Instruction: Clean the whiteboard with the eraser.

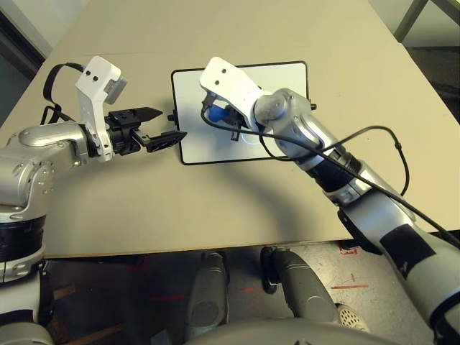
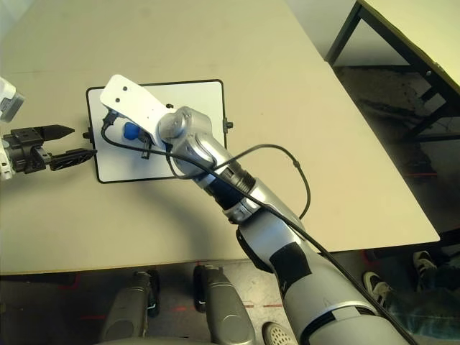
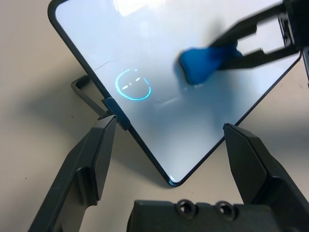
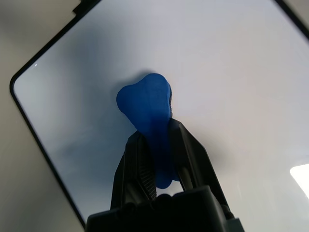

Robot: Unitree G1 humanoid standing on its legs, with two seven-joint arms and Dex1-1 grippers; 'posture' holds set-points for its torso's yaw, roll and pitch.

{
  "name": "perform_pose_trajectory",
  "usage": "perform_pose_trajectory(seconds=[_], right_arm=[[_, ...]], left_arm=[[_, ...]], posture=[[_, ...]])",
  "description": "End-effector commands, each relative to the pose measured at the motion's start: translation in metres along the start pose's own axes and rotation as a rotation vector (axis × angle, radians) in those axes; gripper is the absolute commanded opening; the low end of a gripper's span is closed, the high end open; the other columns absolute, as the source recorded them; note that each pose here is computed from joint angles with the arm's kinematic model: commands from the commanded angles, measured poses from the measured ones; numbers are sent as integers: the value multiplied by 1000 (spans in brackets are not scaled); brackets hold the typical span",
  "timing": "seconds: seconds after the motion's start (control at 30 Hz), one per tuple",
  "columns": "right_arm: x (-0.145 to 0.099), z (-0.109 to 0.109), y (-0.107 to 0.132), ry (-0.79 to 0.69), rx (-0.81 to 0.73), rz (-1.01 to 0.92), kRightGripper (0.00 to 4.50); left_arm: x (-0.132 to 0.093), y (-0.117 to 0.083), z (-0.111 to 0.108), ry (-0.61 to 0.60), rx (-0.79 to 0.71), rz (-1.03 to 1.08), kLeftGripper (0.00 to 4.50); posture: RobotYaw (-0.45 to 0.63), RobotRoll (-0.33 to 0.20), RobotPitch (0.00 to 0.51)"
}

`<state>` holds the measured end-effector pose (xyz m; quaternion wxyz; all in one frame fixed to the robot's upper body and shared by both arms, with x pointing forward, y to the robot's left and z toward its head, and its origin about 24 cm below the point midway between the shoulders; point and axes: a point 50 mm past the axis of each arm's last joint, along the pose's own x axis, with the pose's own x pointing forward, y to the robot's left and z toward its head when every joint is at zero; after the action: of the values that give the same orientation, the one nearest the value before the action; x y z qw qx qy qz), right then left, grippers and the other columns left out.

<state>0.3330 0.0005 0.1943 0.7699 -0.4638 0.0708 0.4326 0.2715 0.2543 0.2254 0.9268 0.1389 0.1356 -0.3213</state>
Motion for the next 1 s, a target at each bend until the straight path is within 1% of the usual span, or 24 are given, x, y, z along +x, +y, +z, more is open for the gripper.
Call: perform_pose_trajectory(seconds=[0.03,0.1,0.17,0.27,0.3,0.43,0.5,0.63,0.77,0.83,0.93,1.0], right_arm=[[11,-57,29,213,109,88,589],[10,-68,33,243,127,87,589],[9,-75,33,261,145,80,589],[6,-84,23,281,176,31,589],[6,-85,20,284,182,20,589],[-1,-83,-4,280,229,-67,588],[-3,-84,-11,285,241,-89,588],[-7,-91,-22,302,262,-128,588],[-10,-96,-28,318,271,-149,588],[-11,-96,-27,316,278,-144,588],[-13,-88,-23,265,315,-117,588],[-22,-77,-21,193,409,-83,588]], left_arm=[[1,1,-1,11,6,-5,4500],[1,1,0,11,8,-6,4500],[1,2,0,11,9,-8,4500],[2,2,1,12,11,-13,4500],[2,2,1,12,12,-14,4500],[5,3,2,13,15,-24,4500],[6,3,2,13,16,-29,4500],[8,4,2,12,18,-34,4500],[8,4,2,12,18,-37,4500],[8,4,2,11,18,-39,4500],[9,2,2,5,18,-42,4500],[8,1,3,-11,16,-39,4500]], posture=[[-30,0,200],[-31,0,200],[-32,0,200],[-39,0,199],[-40,0,199],[-49,0,197],[-53,0,197],[-55,0,196],[-55,0,195],[-55,0,195],[-36,0,187],[-21,0,180]])
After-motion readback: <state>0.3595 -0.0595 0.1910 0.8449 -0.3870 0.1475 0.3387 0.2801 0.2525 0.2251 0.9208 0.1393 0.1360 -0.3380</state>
